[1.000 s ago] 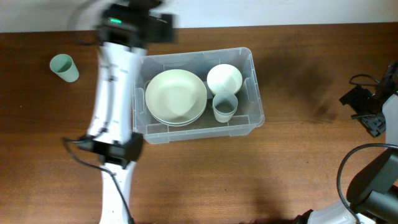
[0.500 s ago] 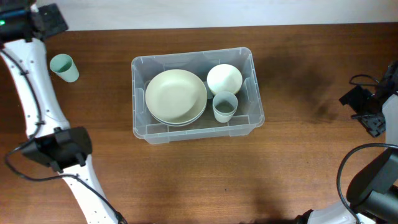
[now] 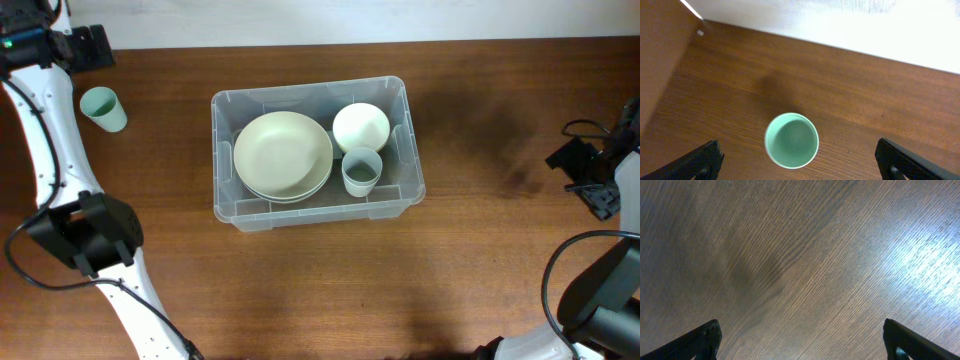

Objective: Pack container
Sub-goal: 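Grasp the rim of the pale green cup with the left gripper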

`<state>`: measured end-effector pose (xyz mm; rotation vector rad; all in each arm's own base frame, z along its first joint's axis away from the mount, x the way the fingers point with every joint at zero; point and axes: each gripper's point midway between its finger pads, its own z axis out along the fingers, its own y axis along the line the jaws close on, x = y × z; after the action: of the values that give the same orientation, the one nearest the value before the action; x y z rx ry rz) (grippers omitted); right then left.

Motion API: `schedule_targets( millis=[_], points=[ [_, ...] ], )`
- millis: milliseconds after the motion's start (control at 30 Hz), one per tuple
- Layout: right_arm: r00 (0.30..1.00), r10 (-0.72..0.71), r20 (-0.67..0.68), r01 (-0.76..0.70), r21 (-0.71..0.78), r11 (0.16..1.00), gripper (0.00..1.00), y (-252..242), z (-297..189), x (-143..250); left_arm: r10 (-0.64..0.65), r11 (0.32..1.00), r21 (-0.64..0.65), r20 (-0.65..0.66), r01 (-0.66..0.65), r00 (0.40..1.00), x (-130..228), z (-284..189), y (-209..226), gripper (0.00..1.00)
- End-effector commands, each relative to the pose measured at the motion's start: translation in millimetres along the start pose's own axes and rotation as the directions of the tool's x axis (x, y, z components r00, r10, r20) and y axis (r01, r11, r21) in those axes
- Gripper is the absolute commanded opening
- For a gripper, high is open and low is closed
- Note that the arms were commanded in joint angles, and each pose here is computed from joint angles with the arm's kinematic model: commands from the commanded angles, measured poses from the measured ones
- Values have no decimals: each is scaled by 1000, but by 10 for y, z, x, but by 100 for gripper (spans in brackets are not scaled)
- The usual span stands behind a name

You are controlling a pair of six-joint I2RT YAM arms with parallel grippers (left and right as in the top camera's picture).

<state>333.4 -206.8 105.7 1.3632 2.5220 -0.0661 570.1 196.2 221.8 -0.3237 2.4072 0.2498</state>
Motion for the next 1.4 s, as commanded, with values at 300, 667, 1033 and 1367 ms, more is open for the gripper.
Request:
schedule_targets(
  millis=[300,667,1033,1367],
  points=[
    [1000,2,7,-2,1,1000,99,4,-22,-4,72,992,111,-185,-52,980,652,822,-374,99],
    [1000,2,7,-2,1,1000,99,4,-22,-3,98,989,133,-278,-63,956,984,1046,-534,99],
    [1000,2,7,-2,1,1000,99,4,-22,-3,84,996,51,-316,-71,945,1099,1138,-386,99],
    [1000,2,7,-2,1,1000,99,4,-22,-4,77,997,44,-333,-67,940,1152,1158,-334,79]
  ],
)
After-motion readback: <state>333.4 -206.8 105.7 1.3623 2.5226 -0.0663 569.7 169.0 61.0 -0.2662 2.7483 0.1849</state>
